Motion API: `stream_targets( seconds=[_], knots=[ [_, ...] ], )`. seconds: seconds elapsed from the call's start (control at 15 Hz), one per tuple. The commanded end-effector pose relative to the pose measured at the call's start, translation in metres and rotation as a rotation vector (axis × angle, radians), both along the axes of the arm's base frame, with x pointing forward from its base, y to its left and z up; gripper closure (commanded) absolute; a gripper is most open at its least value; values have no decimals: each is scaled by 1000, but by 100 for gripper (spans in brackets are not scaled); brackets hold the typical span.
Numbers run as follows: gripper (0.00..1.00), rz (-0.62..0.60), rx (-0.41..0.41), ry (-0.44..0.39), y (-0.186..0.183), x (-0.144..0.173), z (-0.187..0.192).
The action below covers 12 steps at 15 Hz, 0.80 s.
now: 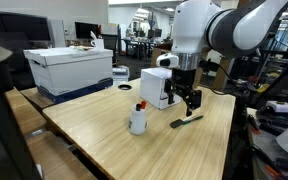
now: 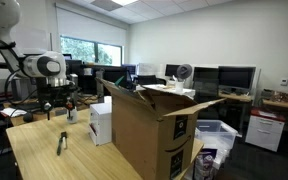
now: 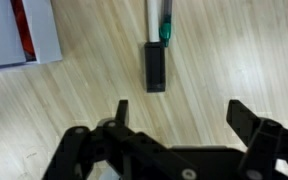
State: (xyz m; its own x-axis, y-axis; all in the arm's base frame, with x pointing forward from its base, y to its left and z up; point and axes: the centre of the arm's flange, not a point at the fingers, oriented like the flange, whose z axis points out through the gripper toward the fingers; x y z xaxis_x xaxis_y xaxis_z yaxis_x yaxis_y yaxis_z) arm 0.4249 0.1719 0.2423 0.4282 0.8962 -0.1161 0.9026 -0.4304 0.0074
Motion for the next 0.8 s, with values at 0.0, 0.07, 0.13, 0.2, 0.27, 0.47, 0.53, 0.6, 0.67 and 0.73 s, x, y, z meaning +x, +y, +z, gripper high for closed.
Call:
stream_targets(
  seconds=[0.0, 0.07, 0.13, 0.2, 0.27, 0.47, 0.53, 0.6, 0.67, 0.73],
  knots=[
    [0, 26, 0, 2, -1, -1, -16],
    [0, 17, -3, 10, -1, -1, -19],
    [0, 11, -4, 18, -1, -1, -23],
    [0, 2, -6, 28, 0, 0, -27],
    [0, -3, -8, 34, 1, 1, -30],
    [0, -4, -14, 53, 5, 4, -39],
    [0, -6, -19, 57, 7, 6, -42],
    [0, -6, -23, 59, 8, 8, -44],
    [0, -9, -30, 60, 10, 9, -46],
    [0, -8, -41, 58, 12, 10, -48]
  ],
)
